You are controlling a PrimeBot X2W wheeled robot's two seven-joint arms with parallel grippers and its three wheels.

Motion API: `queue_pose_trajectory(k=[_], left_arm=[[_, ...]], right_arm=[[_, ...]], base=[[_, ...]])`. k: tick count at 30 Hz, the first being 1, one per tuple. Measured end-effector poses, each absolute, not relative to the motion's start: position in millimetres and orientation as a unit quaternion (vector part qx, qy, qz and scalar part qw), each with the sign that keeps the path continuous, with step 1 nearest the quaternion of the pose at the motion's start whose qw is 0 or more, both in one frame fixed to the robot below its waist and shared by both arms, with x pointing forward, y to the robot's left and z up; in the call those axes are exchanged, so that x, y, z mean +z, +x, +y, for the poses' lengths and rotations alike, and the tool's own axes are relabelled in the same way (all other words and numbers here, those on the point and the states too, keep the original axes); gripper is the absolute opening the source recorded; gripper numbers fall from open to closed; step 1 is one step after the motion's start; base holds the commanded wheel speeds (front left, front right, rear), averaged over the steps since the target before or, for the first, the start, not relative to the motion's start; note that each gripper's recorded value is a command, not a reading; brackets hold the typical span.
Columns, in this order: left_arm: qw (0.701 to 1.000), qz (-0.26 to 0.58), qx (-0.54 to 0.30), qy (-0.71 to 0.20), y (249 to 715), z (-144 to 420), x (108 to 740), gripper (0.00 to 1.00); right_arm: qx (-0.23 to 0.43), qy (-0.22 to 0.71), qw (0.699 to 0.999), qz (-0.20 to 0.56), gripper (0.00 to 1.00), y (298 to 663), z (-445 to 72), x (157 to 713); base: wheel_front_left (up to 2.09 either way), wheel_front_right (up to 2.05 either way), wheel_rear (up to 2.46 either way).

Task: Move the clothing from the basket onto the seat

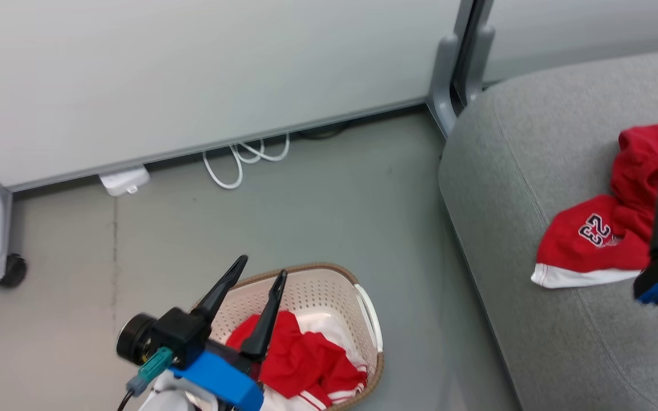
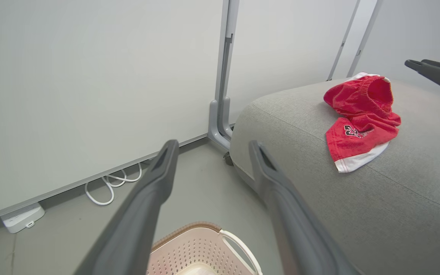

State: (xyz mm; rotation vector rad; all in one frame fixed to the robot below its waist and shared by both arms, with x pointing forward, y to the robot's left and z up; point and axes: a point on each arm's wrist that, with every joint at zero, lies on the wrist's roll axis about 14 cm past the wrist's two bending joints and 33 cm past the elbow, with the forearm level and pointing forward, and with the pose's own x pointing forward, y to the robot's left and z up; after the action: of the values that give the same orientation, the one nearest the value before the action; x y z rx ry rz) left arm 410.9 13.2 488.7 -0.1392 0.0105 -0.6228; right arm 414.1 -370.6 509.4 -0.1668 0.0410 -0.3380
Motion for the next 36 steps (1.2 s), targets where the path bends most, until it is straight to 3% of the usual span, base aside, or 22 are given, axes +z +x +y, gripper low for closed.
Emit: queue_pose_trajectory(k=[20,36], left_arm=[[0.991,-0.016,-0.104,-0.082,380.7,135.4,498.0,1.00],[0.994,-0.017,-0.071,-0.085,382.8,153.9,495.4,1.00]], right_arm=[[0.009,-0.061,0.998,-0.028,1.00,384.3,-206.6,534.0],[0.038,-0.051,0.998,-0.016,1.00,377.4,-181.4,530.5]], base=[[0.00,0.00,0.00],[0.00,0.00,0.00]])
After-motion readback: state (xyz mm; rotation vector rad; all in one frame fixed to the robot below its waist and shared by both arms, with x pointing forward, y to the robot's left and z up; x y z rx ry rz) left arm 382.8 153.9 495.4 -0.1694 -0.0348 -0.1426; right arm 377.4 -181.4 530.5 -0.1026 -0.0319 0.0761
